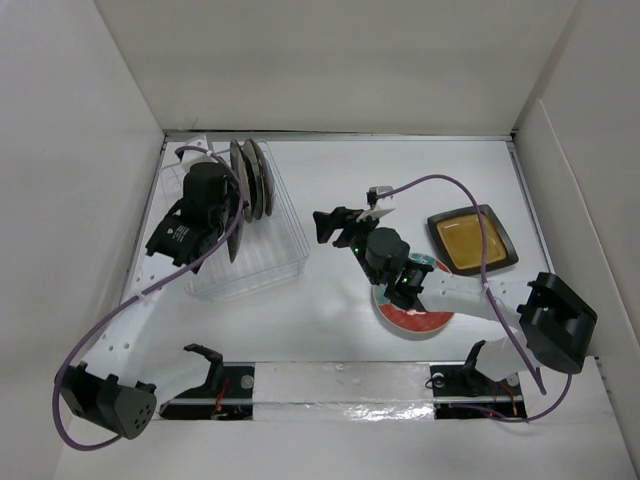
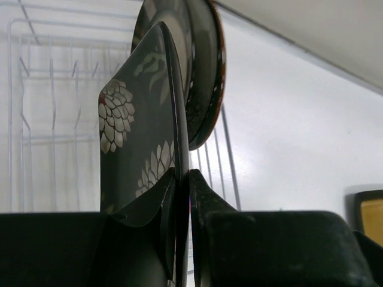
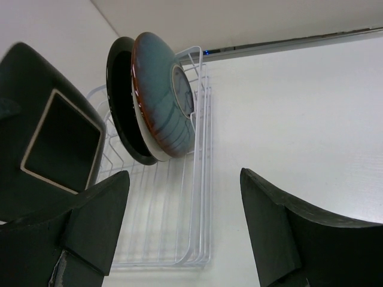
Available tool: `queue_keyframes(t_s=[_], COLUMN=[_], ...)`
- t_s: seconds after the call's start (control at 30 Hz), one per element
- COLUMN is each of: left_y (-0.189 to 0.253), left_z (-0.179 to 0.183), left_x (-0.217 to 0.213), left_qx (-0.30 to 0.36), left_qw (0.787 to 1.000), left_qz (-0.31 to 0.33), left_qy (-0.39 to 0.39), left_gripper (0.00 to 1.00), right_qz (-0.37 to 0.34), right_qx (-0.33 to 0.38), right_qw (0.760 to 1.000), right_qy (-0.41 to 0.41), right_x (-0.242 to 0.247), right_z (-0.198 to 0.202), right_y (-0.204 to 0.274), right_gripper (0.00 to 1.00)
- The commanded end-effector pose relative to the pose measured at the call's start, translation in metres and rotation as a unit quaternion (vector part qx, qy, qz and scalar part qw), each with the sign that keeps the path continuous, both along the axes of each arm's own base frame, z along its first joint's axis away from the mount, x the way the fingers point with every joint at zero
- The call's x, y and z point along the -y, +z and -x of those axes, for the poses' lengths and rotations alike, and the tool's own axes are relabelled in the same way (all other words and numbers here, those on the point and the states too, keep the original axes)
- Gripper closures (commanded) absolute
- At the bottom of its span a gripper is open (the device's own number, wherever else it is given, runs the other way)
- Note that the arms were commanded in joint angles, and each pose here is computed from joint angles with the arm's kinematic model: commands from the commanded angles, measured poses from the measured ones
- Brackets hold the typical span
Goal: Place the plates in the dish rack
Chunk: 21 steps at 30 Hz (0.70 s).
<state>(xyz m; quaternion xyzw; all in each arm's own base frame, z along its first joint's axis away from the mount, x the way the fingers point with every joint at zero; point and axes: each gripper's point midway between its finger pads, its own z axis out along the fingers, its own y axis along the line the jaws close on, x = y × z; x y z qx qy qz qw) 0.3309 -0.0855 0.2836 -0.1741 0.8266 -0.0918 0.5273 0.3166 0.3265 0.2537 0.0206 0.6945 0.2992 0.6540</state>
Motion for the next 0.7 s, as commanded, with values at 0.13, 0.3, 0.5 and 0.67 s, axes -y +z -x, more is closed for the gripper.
queue_keyframes(t_s=[0.13, 0.3, 0.5, 0.67], left_y=[0.106, 0.150, 0.156, 0.147], left_z=[-0.018, -0.036, -0.060, -0.079], left_x=[0.013, 0.008, 0.011, -0.004], left_qx=[0.184, 0.254, 0.283, 0.292], left_qw=[0.981, 0.965, 0.958, 0.956], left_qz=[0.059, 0.054, 0.014, -0.003], left_qy=[-0.023, -0.028, -0.039, -0.043], left_gripper=[1.00, 1.00, 1.00, 1.00], right_qz=[-0.020, -0.016, -0.014, -0.021], right_qx=[0.010, 0.006, 0.000, 0.002], right_qw=[1.000, 1.000, 1.000, 1.000], right_qy=[0.003, -0.002, -0.010, -0.008], right_x=[-0.002, 0.003, 0.014, 0.017], right_z=[-0.001, 0.001, 0.005, 0.008], right_y=[0.014, 0.010, 0.004, 0.006], right_gripper=[0.20, 0.20, 0.20, 0.20])
